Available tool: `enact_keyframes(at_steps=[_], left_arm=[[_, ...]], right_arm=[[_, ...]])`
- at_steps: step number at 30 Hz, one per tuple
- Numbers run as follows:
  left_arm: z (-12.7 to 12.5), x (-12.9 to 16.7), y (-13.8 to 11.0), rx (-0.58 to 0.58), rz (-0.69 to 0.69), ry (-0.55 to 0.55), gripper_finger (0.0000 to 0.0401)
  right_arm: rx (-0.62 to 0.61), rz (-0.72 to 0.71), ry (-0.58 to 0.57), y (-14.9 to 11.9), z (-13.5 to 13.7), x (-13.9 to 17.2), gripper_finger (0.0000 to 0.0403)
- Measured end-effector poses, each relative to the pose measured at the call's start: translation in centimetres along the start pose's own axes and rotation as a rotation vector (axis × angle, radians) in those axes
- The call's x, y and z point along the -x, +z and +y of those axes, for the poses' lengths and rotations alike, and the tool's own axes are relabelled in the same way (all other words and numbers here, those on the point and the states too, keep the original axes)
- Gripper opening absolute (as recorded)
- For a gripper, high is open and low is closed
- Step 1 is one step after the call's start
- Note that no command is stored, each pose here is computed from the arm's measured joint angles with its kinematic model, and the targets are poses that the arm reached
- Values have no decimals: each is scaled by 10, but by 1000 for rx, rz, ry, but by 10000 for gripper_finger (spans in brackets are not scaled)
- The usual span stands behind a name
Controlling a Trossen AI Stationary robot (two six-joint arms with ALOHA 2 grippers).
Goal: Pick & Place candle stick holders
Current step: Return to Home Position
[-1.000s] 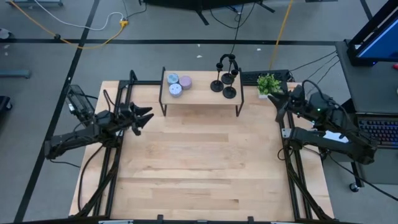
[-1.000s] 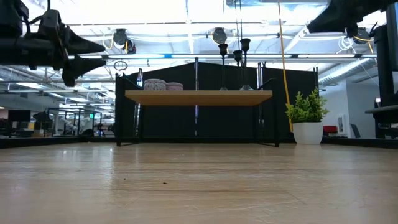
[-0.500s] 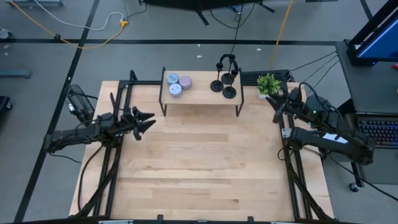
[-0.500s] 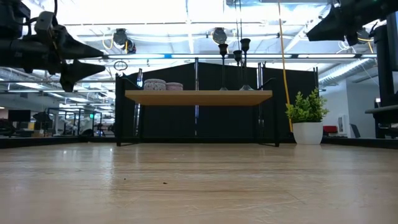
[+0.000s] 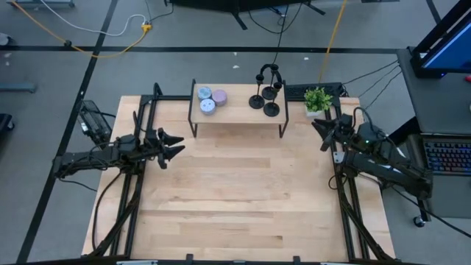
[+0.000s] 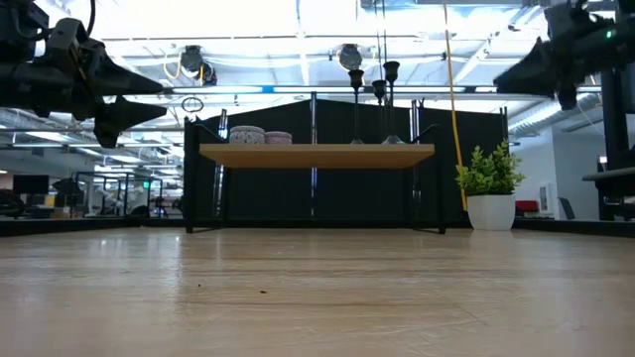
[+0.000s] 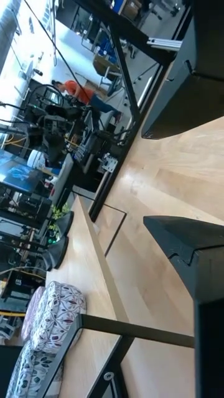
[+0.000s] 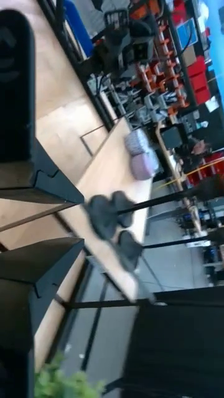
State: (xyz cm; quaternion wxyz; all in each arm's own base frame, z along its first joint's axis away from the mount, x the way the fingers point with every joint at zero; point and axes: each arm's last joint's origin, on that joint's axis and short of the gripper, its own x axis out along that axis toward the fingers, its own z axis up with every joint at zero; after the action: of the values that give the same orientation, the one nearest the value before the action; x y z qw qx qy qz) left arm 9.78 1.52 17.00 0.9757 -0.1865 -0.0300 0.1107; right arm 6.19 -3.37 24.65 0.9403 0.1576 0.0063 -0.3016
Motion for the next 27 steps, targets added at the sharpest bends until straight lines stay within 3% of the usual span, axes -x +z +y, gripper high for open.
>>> enact_keyframes(at_steps=[8,12,22,27], left_arm=[[0,0,0,0,3,-2,219],[0,0,-1,-7,6,-1,218],[0,0,-1,-23,10,5,219],[0,0,-1,-30,9,7,218]], right_arm=[[-34,93,112,-32,-6,-3,89],[-47,184,96,-41,-8,-3,89],[-17,103,107,-37,-7,-6,89],[0,108,70,-55,-12,-16,89]])
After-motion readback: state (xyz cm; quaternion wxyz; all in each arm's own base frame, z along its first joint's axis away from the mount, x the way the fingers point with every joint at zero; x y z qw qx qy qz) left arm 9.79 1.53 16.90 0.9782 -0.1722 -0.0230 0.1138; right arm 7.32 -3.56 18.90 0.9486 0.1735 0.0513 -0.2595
